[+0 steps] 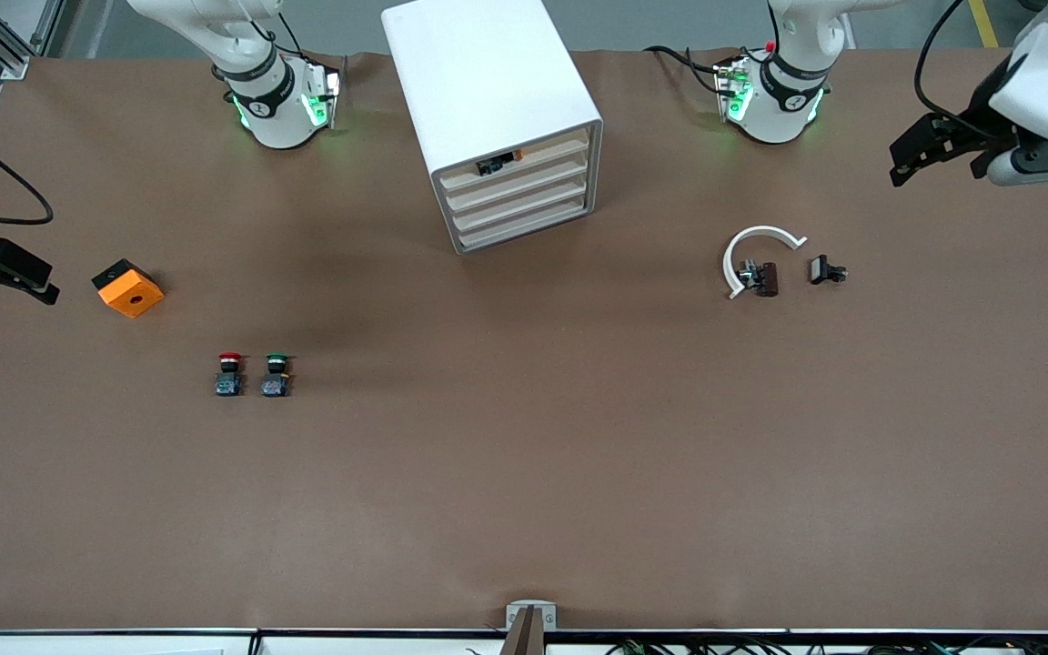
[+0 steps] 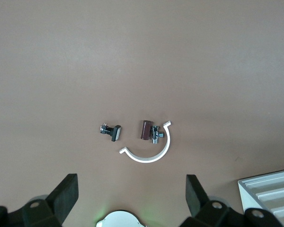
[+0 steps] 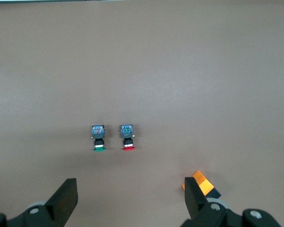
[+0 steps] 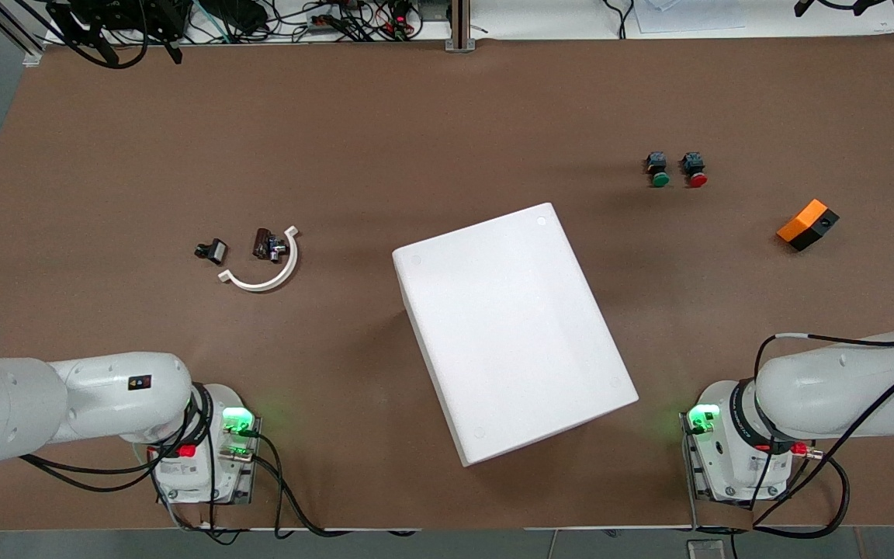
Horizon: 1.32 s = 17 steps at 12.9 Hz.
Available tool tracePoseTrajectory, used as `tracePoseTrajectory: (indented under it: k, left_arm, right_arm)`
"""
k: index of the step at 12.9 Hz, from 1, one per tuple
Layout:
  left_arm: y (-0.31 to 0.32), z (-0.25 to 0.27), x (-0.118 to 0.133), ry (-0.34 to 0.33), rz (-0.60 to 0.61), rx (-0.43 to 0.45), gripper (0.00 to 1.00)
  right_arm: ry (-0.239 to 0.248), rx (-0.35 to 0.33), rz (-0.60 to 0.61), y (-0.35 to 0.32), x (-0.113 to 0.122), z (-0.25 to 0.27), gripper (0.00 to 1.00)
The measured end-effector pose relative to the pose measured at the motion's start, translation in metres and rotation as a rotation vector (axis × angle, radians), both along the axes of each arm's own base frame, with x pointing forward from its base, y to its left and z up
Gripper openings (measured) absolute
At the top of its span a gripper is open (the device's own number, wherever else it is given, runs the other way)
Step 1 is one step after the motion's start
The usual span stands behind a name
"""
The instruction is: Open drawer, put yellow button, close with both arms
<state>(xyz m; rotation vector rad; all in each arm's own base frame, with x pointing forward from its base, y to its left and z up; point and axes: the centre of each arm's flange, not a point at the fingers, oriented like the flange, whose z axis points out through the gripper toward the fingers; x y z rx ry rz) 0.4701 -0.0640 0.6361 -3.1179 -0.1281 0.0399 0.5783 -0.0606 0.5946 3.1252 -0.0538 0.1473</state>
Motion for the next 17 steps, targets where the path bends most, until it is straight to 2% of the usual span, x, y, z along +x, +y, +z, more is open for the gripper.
tracePoseTrajectory:
  k: [5, 13, 17]
  left_arm:
    - [0.007, -0.002, 0.001, 0.003, 0.000, -0.022, 1.00]
    - [0.015, -0.002, 0.042, 0.003, 0.013, -0.037, 1.00]
    - [0.021, -0.002, 0.049, 0.000, 0.025, -0.040, 1.00]
  right_arm:
    - [0.006, 0.000, 0.001, 0.001, 0.001, -0.002, 1.00]
    - [0.049, 0.004, 0.002, 0.001, -0.002, -0.008, 1.00]
    - [0.070, 0.006, 0.003, 0.002, -0.001, -0.015, 1.00]
